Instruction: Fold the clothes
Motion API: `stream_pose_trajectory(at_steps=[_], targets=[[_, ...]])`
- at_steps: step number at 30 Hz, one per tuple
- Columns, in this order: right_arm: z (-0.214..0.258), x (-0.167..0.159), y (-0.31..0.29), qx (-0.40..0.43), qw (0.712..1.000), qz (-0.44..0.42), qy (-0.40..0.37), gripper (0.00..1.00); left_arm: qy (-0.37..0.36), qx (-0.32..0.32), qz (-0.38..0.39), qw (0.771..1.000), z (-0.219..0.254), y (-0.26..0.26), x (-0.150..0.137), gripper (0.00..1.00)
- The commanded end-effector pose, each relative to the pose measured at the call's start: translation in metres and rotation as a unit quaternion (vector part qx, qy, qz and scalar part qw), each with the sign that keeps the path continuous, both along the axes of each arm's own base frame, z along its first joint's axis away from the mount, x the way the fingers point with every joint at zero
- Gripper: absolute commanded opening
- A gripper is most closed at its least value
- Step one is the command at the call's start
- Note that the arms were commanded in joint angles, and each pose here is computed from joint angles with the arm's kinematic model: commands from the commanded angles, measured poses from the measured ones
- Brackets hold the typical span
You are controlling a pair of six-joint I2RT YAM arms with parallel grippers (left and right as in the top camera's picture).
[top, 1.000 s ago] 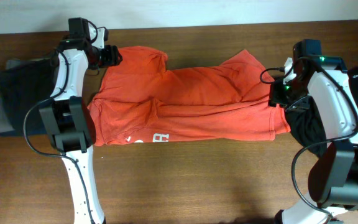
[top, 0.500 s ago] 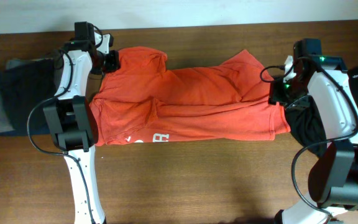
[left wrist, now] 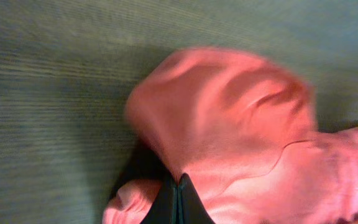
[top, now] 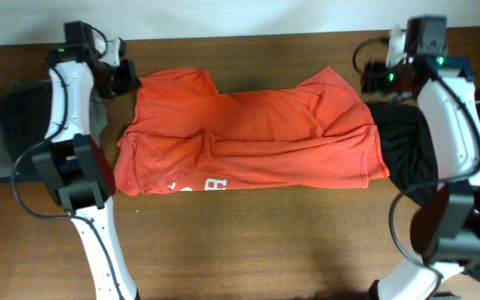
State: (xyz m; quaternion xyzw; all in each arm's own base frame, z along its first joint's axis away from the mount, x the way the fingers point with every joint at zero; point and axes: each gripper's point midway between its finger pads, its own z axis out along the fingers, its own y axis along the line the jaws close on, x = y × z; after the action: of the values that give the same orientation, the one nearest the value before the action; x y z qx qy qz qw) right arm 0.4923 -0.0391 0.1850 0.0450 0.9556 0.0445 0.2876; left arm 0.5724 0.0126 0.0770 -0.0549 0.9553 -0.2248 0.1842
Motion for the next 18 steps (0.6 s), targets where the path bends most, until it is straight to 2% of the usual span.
stream_pose_trajectory(at_steps=[1, 7, 12, 18], targets=[[-0.004, 0.034, 0.015, 0.033, 0.999, 0.037, -0.006, 0.71, -0.017, -0.013, -0.001, 1.0, 0.034, -0.011, -0.002, 0.0], [-0.036, 0.08, 0.042, 0.093, 0.991, 0.093, 0.0, 0.84, -0.008, -0.015, -0.014, 1.0, 0.032, -0.026, -0.006, 0.0], [-0.09, 0.107, 0.056, 0.1, 0.99, 0.103, 0.005, 0.85, 0.007, -0.015, -0.022, 1.0, 0.03, -0.036, -0.012, 0.0], [-0.124, 0.124, 0.06, 0.105, 0.99, 0.097, -0.003, 0.85, 0.011, -0.013, -0.021, 1.0, 0.029, -0.036, -0.014, 0.0]])
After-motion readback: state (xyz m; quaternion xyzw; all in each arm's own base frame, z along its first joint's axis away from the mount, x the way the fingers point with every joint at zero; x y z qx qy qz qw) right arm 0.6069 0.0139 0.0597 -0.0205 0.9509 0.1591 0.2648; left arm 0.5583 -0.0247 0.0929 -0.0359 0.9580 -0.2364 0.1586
